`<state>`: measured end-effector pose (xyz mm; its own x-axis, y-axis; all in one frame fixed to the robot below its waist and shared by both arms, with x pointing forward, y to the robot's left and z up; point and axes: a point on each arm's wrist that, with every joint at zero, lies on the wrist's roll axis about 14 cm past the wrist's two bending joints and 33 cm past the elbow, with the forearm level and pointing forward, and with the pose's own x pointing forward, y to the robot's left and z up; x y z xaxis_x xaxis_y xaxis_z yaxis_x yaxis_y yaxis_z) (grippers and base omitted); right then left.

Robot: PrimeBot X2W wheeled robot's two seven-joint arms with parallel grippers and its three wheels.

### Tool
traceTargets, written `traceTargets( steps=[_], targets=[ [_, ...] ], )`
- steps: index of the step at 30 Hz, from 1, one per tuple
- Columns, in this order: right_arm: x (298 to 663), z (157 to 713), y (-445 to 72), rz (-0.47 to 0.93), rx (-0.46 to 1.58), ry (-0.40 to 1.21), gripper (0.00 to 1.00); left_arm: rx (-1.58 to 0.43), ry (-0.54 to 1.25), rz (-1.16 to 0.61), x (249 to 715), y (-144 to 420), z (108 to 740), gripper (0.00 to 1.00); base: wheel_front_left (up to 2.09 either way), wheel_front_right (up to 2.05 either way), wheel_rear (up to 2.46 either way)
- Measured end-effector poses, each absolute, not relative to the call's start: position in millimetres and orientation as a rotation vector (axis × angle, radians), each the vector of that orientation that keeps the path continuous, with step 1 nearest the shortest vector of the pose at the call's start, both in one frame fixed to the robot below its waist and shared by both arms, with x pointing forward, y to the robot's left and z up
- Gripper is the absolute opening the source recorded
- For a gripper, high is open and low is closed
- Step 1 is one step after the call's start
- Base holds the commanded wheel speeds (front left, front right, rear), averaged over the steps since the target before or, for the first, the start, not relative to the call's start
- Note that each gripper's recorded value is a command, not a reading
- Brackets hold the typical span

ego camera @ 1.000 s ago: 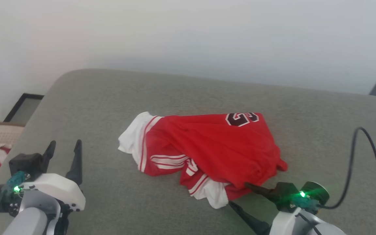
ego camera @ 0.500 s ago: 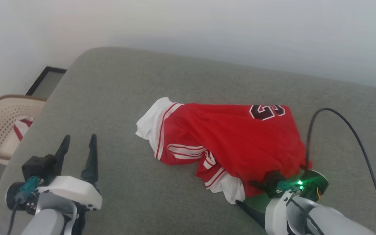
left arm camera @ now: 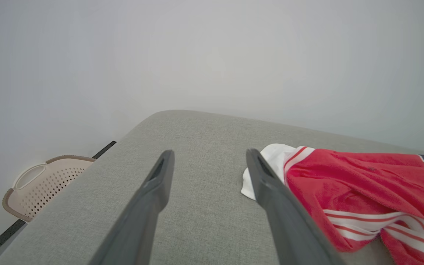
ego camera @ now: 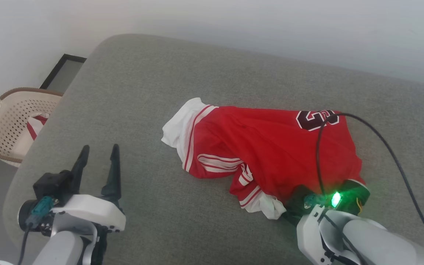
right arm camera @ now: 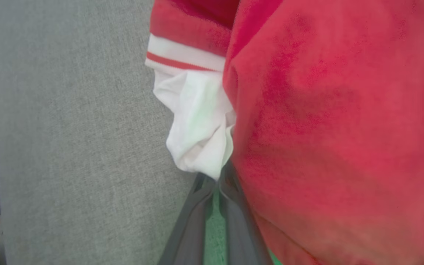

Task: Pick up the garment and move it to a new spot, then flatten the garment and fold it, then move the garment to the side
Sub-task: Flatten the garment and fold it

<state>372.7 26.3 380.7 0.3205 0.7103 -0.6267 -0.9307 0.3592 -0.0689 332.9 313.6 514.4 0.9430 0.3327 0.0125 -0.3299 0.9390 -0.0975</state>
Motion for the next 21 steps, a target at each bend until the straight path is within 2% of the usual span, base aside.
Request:
traceTargets(
  steps=[5, 11, 21],
  targets=[
    [381, 388, 20, 1.091, -0.444, 0.528, 0.00, -0.090, -0.033, 0.334, 333, 316, 515, 1.00, 0.00, 0.00, 0.00],
    [405, 410, -15, 0.971, -0.438, 0.489, 0.00, -0.081, -0.039, 0.331, 327, 317, 515, 1.00, 0.00, 0.00, 0.00],
    [416, 437, -119, 0.696, -0.439, 0.500, 0.00, -0.077, -0.054, 0.303, 314, 314, 518, 1.00, 0.00, 0.00, 0.00]
  ],
)
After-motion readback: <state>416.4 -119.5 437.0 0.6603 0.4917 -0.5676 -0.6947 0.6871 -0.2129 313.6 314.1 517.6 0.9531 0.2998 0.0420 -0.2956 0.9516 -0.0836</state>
